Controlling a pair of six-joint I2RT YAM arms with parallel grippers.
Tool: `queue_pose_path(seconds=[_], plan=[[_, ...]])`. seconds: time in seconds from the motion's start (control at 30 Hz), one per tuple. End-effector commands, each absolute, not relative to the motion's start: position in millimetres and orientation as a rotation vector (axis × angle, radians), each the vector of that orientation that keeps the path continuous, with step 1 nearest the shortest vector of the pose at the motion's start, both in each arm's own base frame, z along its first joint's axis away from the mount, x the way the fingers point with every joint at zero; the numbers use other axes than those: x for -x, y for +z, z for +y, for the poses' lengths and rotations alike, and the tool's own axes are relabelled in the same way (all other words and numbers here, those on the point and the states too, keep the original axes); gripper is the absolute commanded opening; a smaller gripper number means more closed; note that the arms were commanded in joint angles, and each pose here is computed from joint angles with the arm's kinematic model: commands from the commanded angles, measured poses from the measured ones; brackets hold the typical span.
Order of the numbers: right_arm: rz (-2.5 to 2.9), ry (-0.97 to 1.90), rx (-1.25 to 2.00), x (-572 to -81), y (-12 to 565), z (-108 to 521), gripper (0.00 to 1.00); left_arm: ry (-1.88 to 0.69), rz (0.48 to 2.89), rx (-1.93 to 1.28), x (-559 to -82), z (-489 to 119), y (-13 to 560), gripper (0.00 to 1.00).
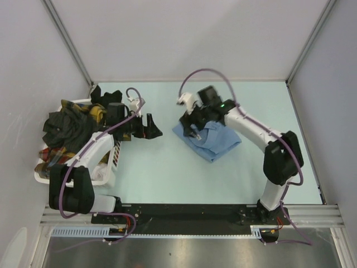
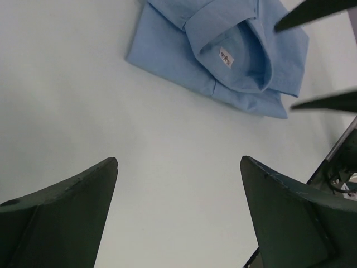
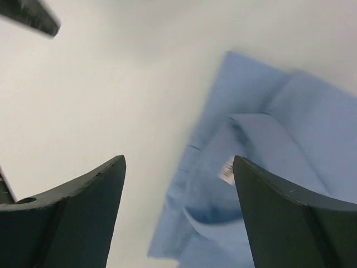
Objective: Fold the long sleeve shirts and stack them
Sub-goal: Fold the shirt
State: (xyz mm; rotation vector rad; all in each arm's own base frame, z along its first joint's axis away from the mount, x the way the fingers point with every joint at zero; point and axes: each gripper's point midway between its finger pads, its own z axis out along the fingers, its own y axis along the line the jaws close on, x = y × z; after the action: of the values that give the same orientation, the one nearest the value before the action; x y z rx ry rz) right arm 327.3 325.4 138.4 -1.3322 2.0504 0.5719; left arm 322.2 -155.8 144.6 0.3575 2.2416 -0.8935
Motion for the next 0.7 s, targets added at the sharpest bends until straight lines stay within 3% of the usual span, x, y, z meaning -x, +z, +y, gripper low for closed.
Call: queue_pose_path(seconds=[0.0,0.13,0.2,0.3,0.37,0.57,0.67], plan=[[2.117,0.895,1.023,-360.7,206.5,251.3,0.77,-0.982,2.173,-0.386,-315.8,-183.3,162.6,0.96],[2.415,0.846,0.688,-414.8,150.8,163.4,0.67,-1.022,2.181,-0.457,-301.7,-216.9,155.9,0.94],[2.545,0.914,0.492,-432.3,114.9,126.6,0.56,-1.046,2.203,-0.475,-296.7,-229.7,146.9,0.93],[2.604,0.926,0.370,-456.3,86.3,102.8,0.47,-1.050,2.250,-0.452,-298.8,-235.0,131.4,0.92],[2.636,0.921,0.334,-466.6,65.8,92.8,0.47,-1.051,2.297,-0.421,-299.3,-235.3,119.4,0.92],[2.778,1.051,0.317,-426.6,29.1,104.2,0.45,-1.047,2.364,-0.368,-299.6,-233.7,105.4,0.90],[2.838,1.150,0.333,-383.1,19.5,113.2,0.37,-1.047,2.373,-0.354,-300.1,-233.7,101.7,0.86]])
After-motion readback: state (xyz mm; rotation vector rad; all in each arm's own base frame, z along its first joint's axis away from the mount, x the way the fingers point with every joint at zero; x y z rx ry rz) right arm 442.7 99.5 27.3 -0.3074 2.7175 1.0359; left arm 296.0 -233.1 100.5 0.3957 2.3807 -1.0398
